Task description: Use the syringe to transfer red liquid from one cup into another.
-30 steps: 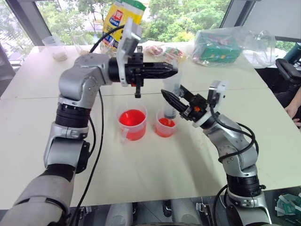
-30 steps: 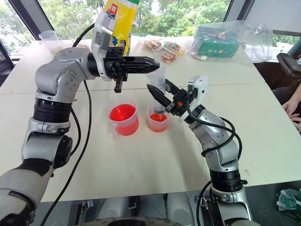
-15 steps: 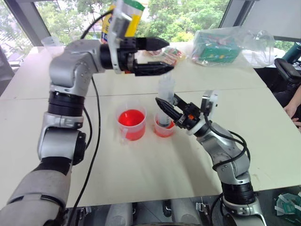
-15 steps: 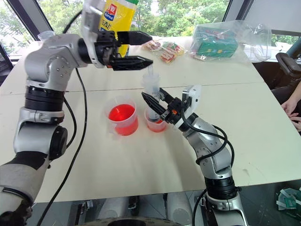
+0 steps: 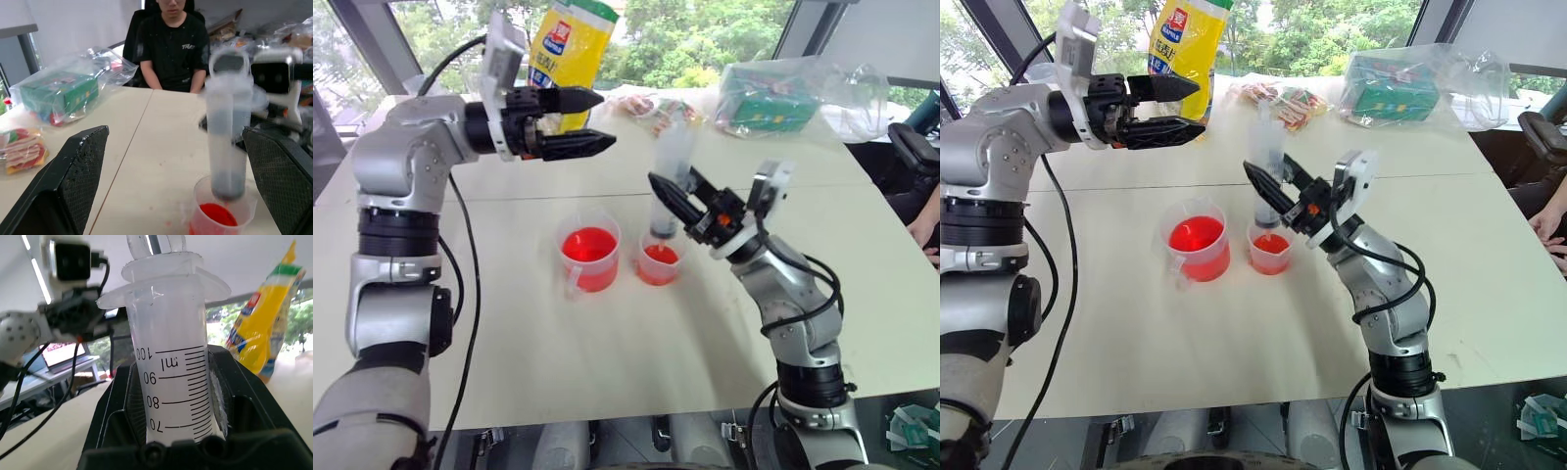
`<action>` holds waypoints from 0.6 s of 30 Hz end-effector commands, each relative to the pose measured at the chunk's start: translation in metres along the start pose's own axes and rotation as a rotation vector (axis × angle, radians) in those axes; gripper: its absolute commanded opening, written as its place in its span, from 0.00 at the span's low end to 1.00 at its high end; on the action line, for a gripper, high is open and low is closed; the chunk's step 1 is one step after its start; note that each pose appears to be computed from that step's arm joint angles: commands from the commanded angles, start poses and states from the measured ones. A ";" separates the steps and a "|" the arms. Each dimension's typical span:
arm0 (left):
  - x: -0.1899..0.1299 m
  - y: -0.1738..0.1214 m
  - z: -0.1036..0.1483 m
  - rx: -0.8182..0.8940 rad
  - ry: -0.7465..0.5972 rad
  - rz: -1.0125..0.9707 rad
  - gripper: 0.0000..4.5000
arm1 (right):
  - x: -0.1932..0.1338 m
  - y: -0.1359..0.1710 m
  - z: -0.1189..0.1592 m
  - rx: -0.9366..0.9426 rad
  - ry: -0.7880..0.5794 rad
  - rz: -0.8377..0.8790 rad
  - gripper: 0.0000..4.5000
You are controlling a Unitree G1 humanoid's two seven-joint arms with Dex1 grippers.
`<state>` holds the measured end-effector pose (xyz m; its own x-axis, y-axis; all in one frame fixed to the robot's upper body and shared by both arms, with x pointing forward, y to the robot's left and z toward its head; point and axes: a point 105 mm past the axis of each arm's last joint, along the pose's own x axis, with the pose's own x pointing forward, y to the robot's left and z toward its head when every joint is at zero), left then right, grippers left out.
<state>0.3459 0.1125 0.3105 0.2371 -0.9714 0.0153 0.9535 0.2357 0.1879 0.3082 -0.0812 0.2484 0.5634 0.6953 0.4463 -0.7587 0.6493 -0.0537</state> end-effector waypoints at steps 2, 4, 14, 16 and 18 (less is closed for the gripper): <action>-0.008 -0.005 0.007 0.042 -0.012 0.022 0.99 | 0.004 -0.009 0.047 -0.035 -0.080 -0.020 0.31; -0.010 -0.006 0.001 0.036 0.004 0.030 0.99 | 0.000 -0.020 0.050 -0.014 -0.011 -0.076 0.31; -0.015 -0.019 -0.017 0.003 0.033 0.042 0.99 | -0.072 -0.074 0.008 0.085 0.618 -0.443 0.31; -0.014 -0.022 -0.019 0.001 0.034 0.041 0.99 | -0.087 -0.080 -0.005 0.082 0.739 -0.499 0.31; -0.014 -0.025 -0.021 -0.004 0.036 0.042 0.99 | -0.097 -0.084 -0.016 0.096 0.807 -0.539 0.31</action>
<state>0.3298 0.1197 0.2754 0.2874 -0.9570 -0.0400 0.9487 0.2786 0.1495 0.3222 -0.1918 0.1963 0.8643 0.3786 -0.3310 -0.3685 0.9247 0.0956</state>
